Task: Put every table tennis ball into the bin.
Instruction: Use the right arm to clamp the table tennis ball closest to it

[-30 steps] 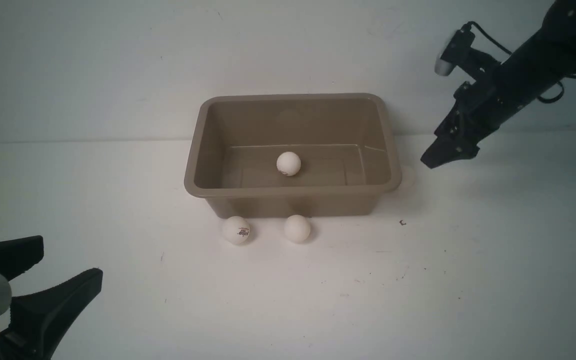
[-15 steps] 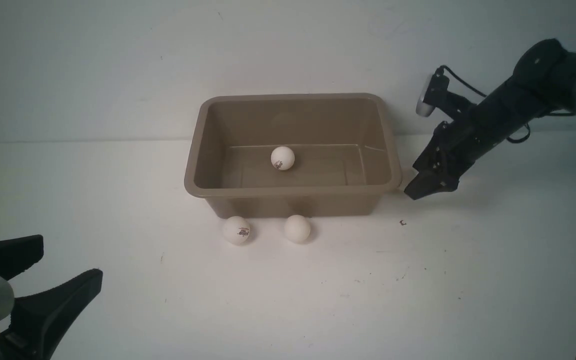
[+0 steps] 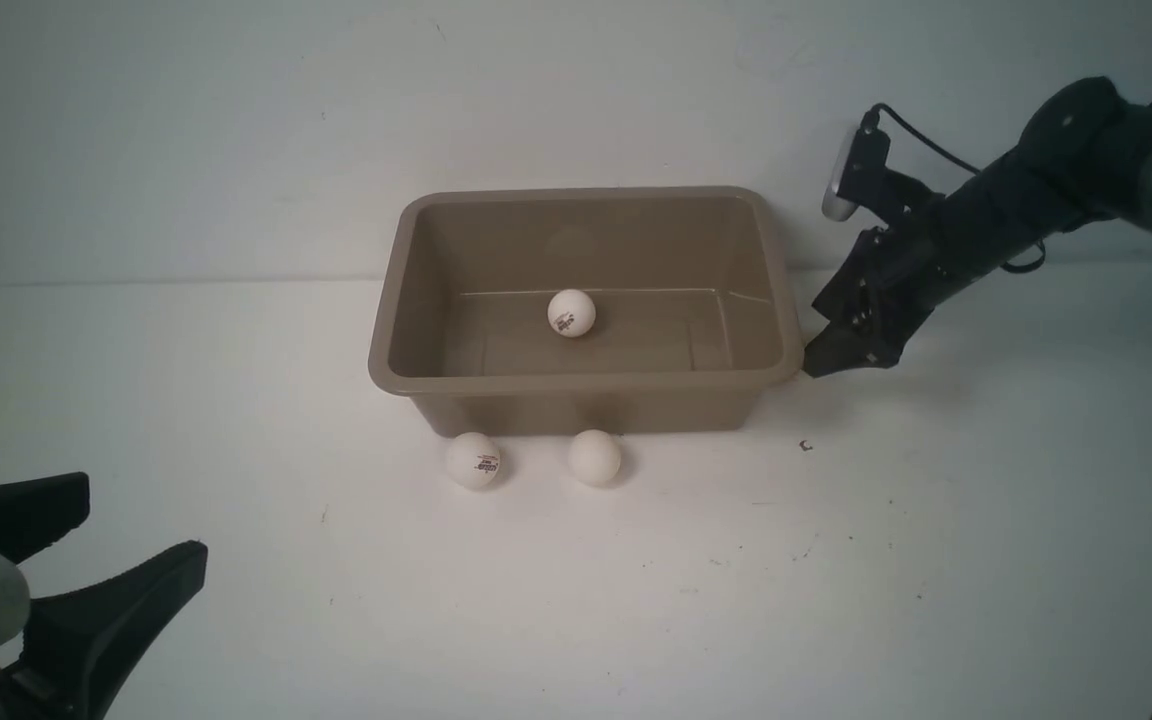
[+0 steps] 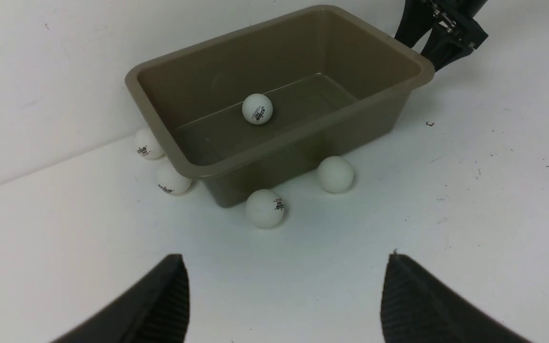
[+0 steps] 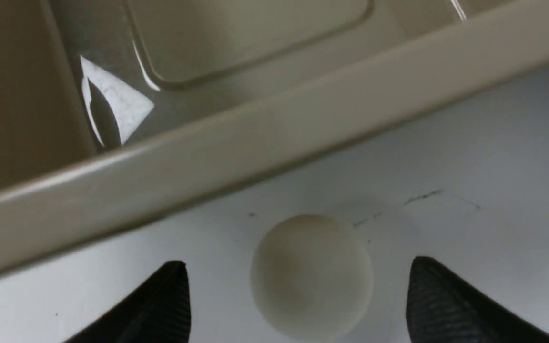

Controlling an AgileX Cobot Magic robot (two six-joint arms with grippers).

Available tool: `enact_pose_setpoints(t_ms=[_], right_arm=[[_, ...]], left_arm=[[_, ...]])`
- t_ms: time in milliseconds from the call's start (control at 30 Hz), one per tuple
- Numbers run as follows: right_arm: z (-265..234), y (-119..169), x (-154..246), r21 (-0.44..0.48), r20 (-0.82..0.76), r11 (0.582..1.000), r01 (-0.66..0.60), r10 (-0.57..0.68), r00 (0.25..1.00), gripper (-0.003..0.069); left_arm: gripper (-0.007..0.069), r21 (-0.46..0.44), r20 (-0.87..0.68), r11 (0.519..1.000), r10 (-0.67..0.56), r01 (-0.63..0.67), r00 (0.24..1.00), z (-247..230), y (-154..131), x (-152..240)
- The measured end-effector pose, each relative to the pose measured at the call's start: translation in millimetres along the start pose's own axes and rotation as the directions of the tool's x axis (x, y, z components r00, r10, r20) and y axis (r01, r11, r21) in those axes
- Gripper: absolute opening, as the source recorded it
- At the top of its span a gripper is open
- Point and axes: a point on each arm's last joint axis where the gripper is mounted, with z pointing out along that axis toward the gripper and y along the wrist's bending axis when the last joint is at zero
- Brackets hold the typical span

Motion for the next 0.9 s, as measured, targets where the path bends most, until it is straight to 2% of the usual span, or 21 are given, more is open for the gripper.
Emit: enact_pose_setpoints(t_ms=[200, 300, 400, 467, 600, 767, 900], right_arm=[[14, 4, -7, 0.015, -0.006, 1.000, 0.017, -0.017, 1.000, 0.0545], [24, 3, -2, 0.025, -0.045, 1.000, -0.010, 0.011, 0.999, 0.0519], [30, 1, 5, 0.044, -0.084, 0.998, -0.037, 0.041, 0.996, 0.0456], [31, -1, 7, 0.066, -0.094, 0.997, -0.045, 0.051, 0.994, 0.0367], [28, -3, 6, 0.088, -0.093, 0.996, -0.035, 0.043, 0.995, 0.0360], [-9, -9, -12, 0.187, -0.061, 0.982, -0.014, 0.026, 0.998, 0.0360], [-71, -11, -33, 0.311, -0.013, 0.950, -0.021, 0.026, 1.000, 0.0360]], left_arm=[[0.0489, 0.005, -0.003, 1.000, 0.000, 0.000, 1.000, 0, 0, 0], [0.0489, 0.010, -0.006, 1.000, 0.000, 0.000, 1.000, 0, -1, 1], [0.0489, 0.013, -0.008, 1.000, 0.000, 0.000, 1.000, 0, -1, 1], [0.0489, 0.013, -0.008, 1.000, 0.000, 0.000, 1.000, 0, -1, 1], [0.0489, 0.013, -0.008, 1.000, 0.000, 0.000, 1.000, 0, -1, 1], [0.0489, 0.017, -0.011, 1.000, 0.000, 0.000, 1.000, 0, -2, 1], [0.0489, 0.023, -0.014, 1.000, 0.000, 0.000, 1.000, 0, -2, 1]])
